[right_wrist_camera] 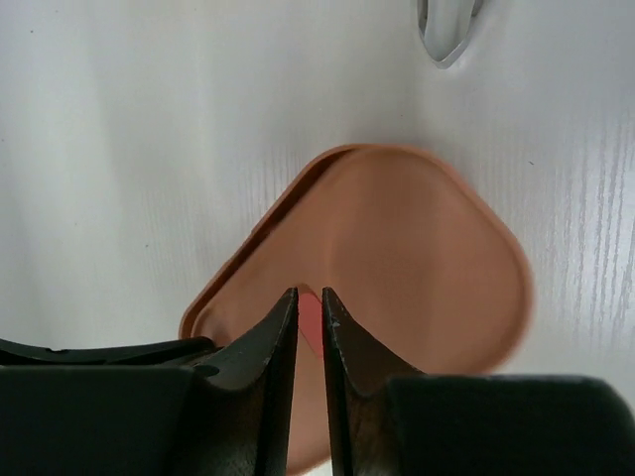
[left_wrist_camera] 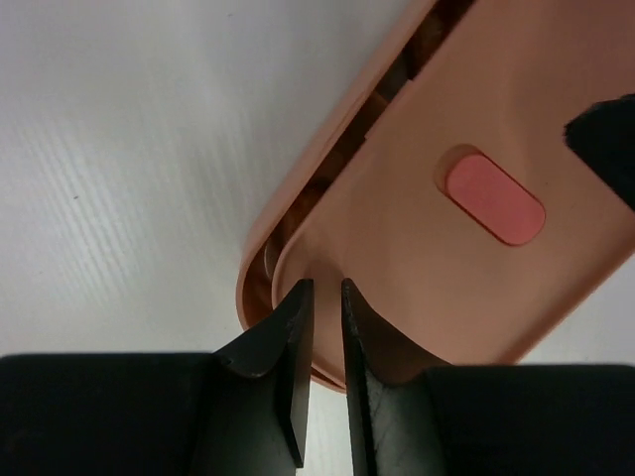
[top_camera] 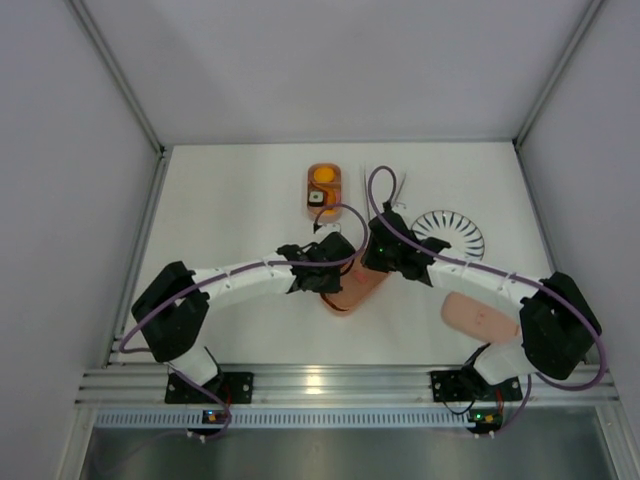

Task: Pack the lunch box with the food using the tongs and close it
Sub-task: Close the box lid on the packing box.

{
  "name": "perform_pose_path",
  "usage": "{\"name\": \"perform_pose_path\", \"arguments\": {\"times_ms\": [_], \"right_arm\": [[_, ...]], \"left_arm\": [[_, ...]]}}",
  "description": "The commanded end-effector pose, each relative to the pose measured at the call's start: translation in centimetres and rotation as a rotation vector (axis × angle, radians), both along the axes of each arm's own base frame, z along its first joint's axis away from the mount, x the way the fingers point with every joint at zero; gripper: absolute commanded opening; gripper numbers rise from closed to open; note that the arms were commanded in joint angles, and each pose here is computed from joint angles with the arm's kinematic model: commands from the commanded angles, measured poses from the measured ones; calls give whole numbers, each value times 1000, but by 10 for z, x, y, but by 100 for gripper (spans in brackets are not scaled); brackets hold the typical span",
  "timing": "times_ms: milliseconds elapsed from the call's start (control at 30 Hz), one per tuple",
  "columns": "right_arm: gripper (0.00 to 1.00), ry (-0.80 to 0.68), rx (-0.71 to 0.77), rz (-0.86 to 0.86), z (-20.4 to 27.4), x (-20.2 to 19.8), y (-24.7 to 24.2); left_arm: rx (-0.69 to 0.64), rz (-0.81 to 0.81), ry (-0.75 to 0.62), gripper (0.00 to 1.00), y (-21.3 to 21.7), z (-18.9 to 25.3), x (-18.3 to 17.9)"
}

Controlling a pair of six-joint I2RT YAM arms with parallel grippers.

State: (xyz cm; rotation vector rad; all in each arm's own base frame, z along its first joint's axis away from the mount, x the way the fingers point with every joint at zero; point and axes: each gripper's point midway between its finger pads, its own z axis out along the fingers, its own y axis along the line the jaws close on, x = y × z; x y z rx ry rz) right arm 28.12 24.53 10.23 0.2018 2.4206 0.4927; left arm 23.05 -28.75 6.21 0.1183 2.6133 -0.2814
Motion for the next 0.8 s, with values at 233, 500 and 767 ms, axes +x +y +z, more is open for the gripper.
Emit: {"name": "perform_pose_path", "arguments": {"times_ms": [233,500,767], "right_arm": [[15,5,-23,-12,-10,2,-10],[15,-25,-35,-17,3,6,-13],[15,-56,-29,-26,17,5,-19]], "left_arm": [[69,-17,103,24,12,-37,-26],[46,7,21,25,15,-5,-16],[-69,-15,-151,35,10,52,1]]}}
